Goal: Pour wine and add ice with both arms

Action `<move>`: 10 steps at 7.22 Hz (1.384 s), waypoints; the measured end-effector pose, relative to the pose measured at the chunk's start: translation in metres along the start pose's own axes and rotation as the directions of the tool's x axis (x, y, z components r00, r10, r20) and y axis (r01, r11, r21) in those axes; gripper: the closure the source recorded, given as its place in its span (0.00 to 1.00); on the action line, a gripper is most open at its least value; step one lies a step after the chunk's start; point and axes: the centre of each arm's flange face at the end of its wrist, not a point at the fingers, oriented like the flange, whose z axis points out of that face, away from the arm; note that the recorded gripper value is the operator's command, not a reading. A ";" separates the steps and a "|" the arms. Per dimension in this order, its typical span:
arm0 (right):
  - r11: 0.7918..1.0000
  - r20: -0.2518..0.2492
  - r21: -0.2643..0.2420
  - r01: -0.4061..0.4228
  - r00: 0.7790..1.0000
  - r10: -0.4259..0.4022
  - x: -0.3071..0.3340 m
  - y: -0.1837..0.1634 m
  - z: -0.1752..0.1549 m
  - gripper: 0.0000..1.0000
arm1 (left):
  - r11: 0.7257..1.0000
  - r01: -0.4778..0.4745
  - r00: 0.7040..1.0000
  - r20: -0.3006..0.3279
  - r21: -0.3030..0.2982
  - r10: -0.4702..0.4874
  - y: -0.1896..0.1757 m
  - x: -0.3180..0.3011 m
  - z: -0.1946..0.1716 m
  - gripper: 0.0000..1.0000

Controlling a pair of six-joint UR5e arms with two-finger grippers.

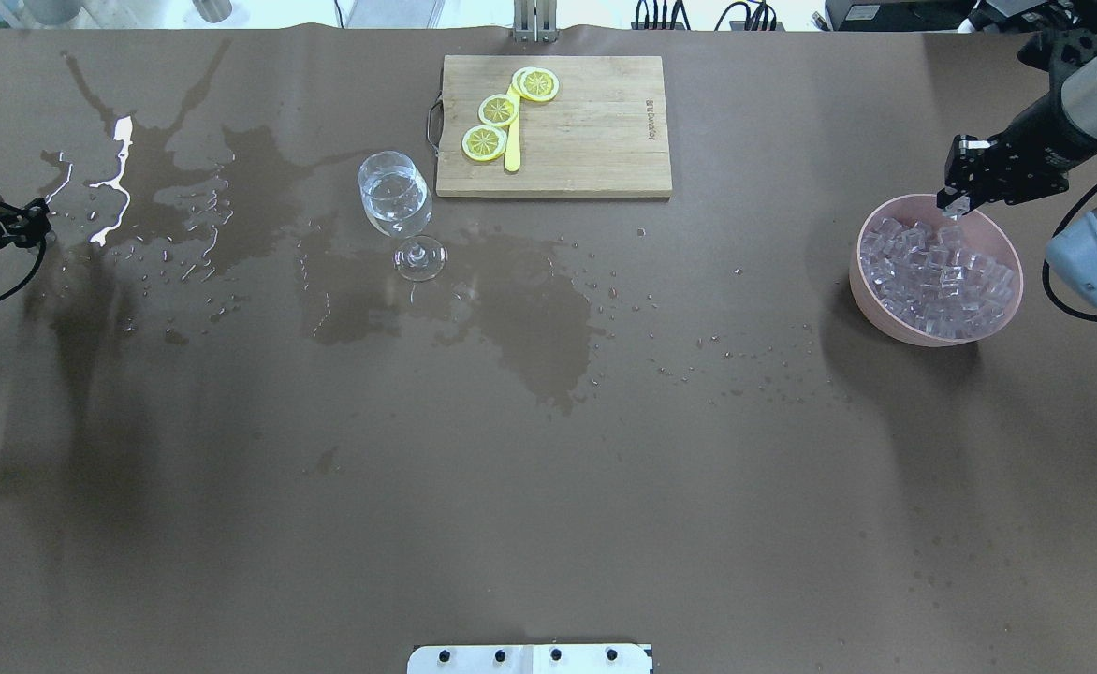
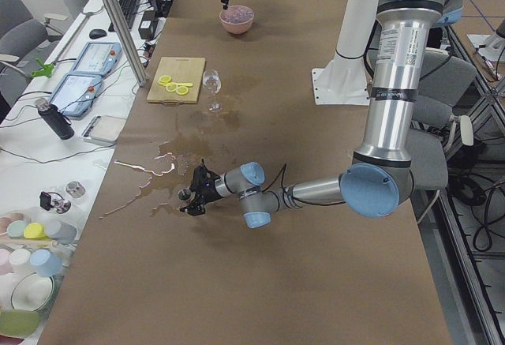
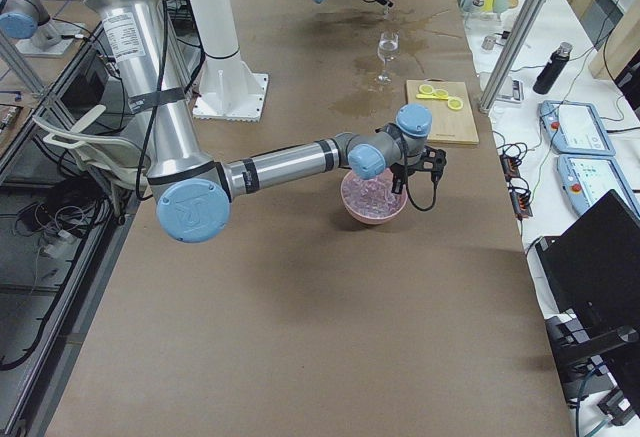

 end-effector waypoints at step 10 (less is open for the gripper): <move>0.993 -0.038 0.081 0.087 0.996 -0.084 -0.039 -0.027 -0.084 0.88 | 1.000 0.006 1.000 -0.003 0.001 -0.006 -0.005 -0.008 0.001 0.57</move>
